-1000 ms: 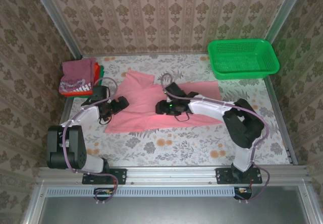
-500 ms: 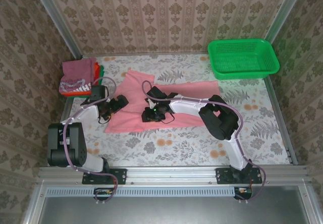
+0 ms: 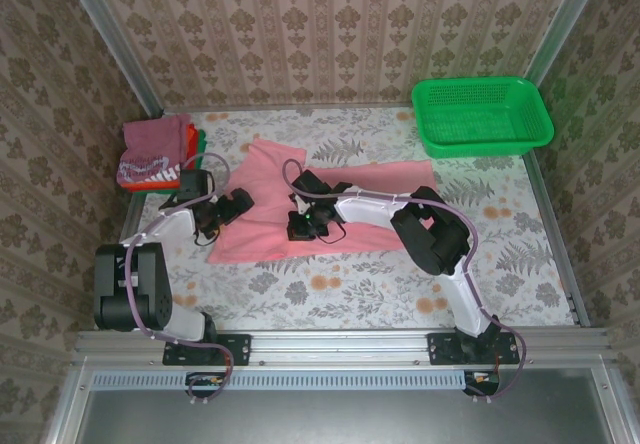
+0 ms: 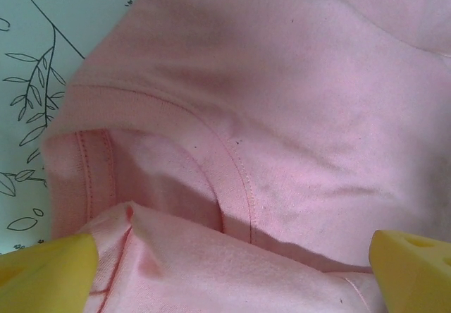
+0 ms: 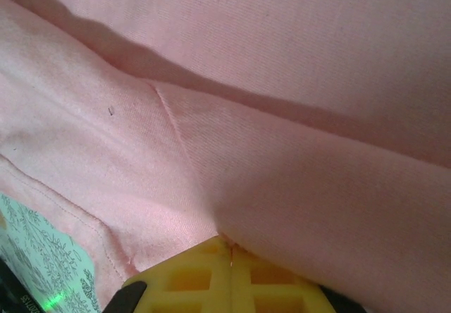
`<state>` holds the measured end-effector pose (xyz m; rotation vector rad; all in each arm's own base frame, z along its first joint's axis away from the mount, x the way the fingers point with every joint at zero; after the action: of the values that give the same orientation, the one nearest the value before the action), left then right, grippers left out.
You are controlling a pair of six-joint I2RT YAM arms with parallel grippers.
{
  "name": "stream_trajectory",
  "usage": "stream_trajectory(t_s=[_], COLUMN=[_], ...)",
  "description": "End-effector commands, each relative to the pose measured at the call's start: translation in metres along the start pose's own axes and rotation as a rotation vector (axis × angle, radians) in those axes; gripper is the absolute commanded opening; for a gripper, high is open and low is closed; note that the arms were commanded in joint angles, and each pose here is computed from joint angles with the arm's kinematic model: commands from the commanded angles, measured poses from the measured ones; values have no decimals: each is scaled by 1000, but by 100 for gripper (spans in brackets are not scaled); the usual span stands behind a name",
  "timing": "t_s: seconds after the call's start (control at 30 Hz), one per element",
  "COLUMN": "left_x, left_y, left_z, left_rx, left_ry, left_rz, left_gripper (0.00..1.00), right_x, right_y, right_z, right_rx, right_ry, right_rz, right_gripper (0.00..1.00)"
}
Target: Fold and stack the t-shirts
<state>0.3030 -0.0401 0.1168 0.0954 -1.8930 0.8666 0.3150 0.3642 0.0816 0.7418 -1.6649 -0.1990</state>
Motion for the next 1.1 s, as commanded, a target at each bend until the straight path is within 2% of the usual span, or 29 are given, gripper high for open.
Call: stream_trajectory(t_s=[0.0,0.3,0.47,0.6,0.67,0.73,1.07], left_x=[4,14,14,14,13,13,18], left_y=[0,-3,-2,-3,-3,-4,-6], left_z=[-1,-3,-3,-4,-4,-5,-4], left_rx=[-1,-19,-17,-19,-18,-17,-21], left_ry=[-11,-38,-38,-41,-41,-40,-51], left_rz=[9,11,9,16,17,19,30], left_gripper=[100,100,100,100,100,100,100], right_x=[16,26,34,33,29,27,33], right_y=[5,1,12,21,22,20,0], right_z=[-15,-24,-28,-26,-23,-21,-29], right_rx=[0,5,15,31,35,34,34], right_ry=[-69,-113,-138,-119,-103,-103,-162], right_rz=[8,20,-59,-142,-160,-150,29], right_gripper=[0,0,0,7,7,0,0])
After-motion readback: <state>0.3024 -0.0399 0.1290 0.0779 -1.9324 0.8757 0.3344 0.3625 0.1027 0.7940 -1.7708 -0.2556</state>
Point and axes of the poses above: each hand's point on the last joint's axis, 136 mm out from that joint toward the fingers, its own x axis back along the fingers, its own y axis along the line the jaws close on, z = x × y, the point moved 7 cm from there along x, back along the fingers, and after that the axes turned 9 degrees about x, right-handed, at the moved point
